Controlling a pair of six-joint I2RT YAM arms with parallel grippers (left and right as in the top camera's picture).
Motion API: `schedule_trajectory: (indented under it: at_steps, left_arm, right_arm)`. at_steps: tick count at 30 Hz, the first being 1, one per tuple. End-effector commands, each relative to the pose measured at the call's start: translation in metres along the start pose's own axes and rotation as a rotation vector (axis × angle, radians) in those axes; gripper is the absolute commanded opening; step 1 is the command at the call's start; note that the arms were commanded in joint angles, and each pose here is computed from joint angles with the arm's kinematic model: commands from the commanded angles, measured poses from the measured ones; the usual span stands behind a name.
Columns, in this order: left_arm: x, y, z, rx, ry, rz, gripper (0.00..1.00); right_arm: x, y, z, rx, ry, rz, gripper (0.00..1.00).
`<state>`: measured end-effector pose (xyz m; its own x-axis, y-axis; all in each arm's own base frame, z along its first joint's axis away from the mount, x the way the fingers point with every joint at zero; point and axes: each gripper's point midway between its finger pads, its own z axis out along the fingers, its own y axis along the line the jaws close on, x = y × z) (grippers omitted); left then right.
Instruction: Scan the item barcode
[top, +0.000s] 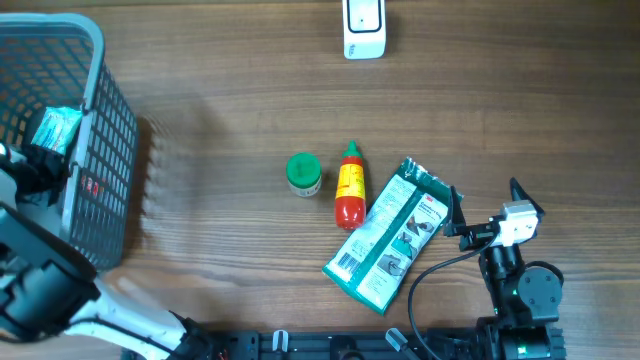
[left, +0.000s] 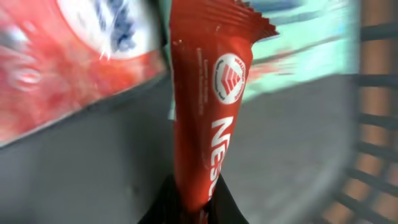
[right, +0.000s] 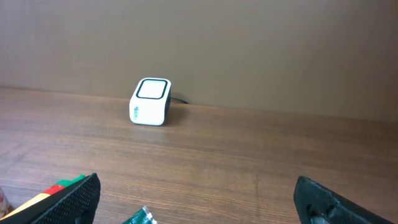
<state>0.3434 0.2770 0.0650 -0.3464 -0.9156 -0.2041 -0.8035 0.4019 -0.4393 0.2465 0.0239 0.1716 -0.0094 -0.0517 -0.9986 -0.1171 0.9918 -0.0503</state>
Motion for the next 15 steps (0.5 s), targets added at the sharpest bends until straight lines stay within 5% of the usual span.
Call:
schedule_trajectory:
  at_steps: [1,7,15]
  left_arm:
    - [-0.033,-0.056,-0.096,0.134,-0.235,0.068,0.04]
    - [-0.031,-0.092,-0.178,0.258,-0.389,0.021,0.04]
    - [0.034,-0.158,-0.261,0.609,-0.305,0.101,0.04]
  right_arm:
    - [0.0,-0.001,0.0,0.01,-0.001,-0.009,1.0]
    - [0.0,-0.001,0.0,0.01,-0.001,-0.009,1.0]
    - [0.0,-0.001,0.0,0.01,-0.001,-0.009,1.0]
